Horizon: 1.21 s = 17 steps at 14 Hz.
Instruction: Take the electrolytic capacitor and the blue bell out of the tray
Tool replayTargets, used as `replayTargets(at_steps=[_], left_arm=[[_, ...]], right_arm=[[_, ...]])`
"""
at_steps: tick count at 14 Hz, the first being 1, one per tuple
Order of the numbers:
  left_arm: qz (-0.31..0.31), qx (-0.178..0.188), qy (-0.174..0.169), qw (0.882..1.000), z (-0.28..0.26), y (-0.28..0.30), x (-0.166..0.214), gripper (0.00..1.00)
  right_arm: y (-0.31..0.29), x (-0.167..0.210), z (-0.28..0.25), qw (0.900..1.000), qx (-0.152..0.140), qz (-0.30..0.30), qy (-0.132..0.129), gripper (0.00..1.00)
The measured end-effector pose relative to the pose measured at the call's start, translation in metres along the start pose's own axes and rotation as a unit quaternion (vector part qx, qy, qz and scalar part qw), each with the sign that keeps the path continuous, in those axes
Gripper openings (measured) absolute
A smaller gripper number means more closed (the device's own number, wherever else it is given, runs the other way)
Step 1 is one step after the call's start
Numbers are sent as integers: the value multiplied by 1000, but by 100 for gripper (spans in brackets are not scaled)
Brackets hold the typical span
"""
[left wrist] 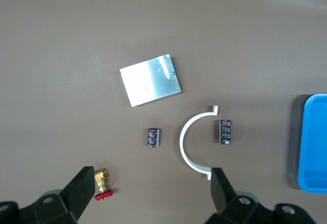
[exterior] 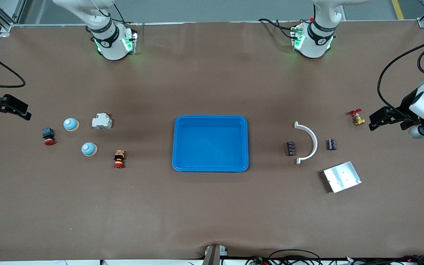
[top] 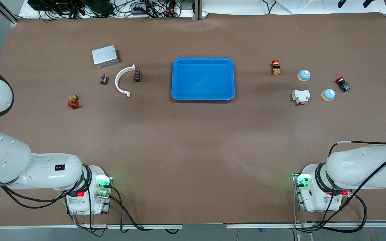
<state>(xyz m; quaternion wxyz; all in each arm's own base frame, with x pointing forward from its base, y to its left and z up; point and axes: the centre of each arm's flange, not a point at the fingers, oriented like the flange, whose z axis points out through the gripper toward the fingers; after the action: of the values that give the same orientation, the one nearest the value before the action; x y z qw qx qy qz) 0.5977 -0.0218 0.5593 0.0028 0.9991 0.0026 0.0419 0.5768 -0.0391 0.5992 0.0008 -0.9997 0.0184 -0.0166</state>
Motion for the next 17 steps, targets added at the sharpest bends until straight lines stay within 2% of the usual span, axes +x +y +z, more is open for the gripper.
replayTargets(at_steps=[2, 6, 13, 17], left_arm=[[1, 0, 0, 1000, 0, 1, 0, 100], [-3, 1, -3, 1000, -1, -4, -1, 100], [-1, 3, -45, 999, -28, -1, -13, 100], [-9, 4, -46, 999, -27, 2, -14, 100]], right_arm=[[0, -2, 2, 1000, 2, 1, -10, 100], [7, -4, 3, 999, 35, 16, -17, 100], [10, -7, 2, 999, 36, 19, -25, 100], [12, -8, 1, 999, 33, 20, -27, 100]])
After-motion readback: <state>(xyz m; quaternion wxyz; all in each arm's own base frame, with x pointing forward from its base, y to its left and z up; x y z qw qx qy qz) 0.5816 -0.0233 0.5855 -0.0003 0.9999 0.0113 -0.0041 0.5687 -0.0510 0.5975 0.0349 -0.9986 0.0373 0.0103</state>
